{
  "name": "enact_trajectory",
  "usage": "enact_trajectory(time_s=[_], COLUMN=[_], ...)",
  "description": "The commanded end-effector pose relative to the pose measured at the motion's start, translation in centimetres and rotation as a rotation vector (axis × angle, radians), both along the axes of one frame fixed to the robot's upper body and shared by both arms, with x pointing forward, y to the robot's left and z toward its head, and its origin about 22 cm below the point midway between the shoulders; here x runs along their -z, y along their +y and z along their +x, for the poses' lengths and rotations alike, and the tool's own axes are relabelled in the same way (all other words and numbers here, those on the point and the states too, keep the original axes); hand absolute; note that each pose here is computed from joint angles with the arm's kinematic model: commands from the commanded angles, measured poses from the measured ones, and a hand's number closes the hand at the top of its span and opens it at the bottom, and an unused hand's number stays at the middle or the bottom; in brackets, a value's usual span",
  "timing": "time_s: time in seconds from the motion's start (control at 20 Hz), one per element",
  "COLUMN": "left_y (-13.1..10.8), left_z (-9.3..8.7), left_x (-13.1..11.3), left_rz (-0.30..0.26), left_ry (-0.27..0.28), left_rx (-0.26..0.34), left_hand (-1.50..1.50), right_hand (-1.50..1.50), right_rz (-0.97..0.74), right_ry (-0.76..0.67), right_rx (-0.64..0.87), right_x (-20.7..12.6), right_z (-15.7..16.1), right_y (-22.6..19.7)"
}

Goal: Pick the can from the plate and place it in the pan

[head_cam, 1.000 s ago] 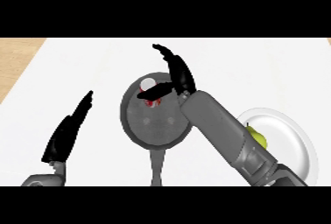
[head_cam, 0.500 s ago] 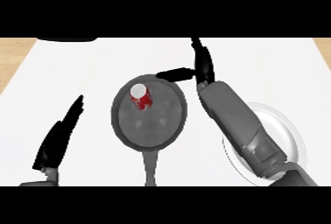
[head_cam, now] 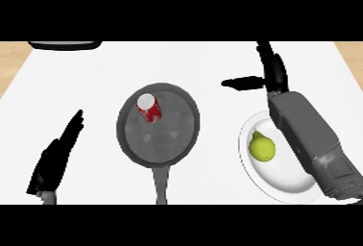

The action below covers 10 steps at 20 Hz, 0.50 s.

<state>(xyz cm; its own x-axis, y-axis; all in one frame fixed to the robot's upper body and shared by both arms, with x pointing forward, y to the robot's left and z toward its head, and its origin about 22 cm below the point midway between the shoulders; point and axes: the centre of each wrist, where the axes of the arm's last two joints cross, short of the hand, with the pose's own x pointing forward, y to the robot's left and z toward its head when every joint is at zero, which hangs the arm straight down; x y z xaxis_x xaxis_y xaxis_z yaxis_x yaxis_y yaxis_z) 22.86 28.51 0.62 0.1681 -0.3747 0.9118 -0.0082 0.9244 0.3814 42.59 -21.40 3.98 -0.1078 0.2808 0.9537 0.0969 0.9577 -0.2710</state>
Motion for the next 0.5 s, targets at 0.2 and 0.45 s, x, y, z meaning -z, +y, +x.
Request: enact_trajectory(time_s=[0.2, 0.45], left_y=[0.4, -1.6], left_z=[-0.6, -0.8], left_x=[0.2, 0.2], left_rz=[0.003, -0.013], left_ry=[0.006, 0.007], left_rx=[-0.012, 0.02], left_hand=[0.0, 0.0], right_hand=[-1.5, -1.5], right_rz=[-0.029, -0.031], right_ry=[-0.01, 0.017], right_rx=[-0.009, -0.055], right_x=[-1.3, -1.2], right_z=[-0.8, -1.2], right_y=[-9.6, -12.6])
